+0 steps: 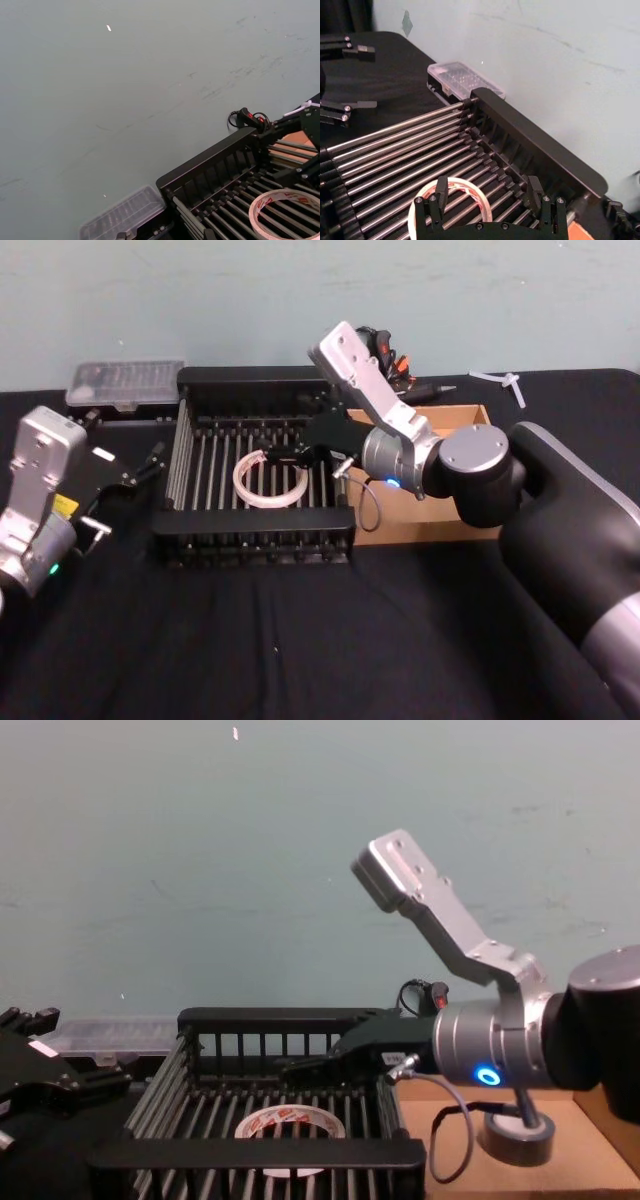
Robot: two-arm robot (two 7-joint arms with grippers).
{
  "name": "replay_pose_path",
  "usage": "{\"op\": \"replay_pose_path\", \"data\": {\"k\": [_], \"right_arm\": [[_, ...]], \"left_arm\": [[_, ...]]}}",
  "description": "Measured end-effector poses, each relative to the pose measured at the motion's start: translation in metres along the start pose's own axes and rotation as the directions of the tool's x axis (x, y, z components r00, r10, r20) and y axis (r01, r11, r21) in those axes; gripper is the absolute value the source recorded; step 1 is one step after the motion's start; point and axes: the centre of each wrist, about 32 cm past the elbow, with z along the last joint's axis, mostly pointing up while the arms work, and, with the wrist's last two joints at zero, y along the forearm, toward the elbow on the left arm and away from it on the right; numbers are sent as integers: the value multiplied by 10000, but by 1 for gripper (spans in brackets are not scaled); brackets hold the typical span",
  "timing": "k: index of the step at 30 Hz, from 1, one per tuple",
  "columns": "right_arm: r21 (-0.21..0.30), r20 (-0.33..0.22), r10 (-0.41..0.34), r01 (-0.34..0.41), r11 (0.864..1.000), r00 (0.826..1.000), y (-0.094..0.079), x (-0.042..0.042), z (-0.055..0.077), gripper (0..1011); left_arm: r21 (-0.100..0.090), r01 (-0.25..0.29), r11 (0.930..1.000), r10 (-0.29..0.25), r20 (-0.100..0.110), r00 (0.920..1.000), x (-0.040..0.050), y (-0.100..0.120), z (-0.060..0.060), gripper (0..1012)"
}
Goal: Pick up the white tape and place it into the black box , Pick up the silver tape and place it into the brown box.
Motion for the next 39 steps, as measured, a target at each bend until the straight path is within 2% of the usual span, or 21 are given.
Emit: {"op": "replay_pose_path", "data": {"k": [6, 15, 21, 22, 25, 26, 32, 35, 39], "right_arm": [[238, -31, -208, 209, 9995, 9998, -100, -6, 22, 1002], [678, -66, -1262, 1264, 9897, 9920, -444, 16, 42, 1002], [847, -189, -2240, 2248, 9707, 9744, -738, 26, -7, 1002], [868, -210, -2519, 2528, 9636, 9675, -820, 22, -30, 1002], [885, -202, -2867, 2874, 9537, 9578, -925, 5, -64, 1002], [870, -188, -3118, 3122, 9460, 9500, -1001, -7, -95, 1002], [741, -93, -3725, 3722, 9252, 9280, -1216, -60, -211, 1003], [568, 8, -4081, 4074, 9115, 9129, -1348, -111, -311, 1002], [369, 170, -4332, 4324, 9009, 9012, -1431, -168, -414, 1002]], "left_arm": [[1, 1, 10000, -1, 0, 10000, 0, 0, 0, 1001], [0, 1, 10000, -1, 0, 10000, 0, 0, 0, 1001], [0, 0, 10000, 0, 0, 10000, 0, 0, 0, 1001], [0, 0, 10000, 0, 0, 10000, 0, 0, 0, 1001], [1, 0, 10000, 0, 0, 10000, 0, 0, 0, 1001], [1, 0, 10000, 0, 0, 10000, 0, 0, 0, 1001], [0, 0, 10000, 0, 0, 10000, 0, 0, 0, 1001], [0, 0, 10000, 0, 0, 10000, 0, 0, 0, 1001], [1, 1, 10000, -1, -1, 10000, 0, 0, 0, 1001]]}}
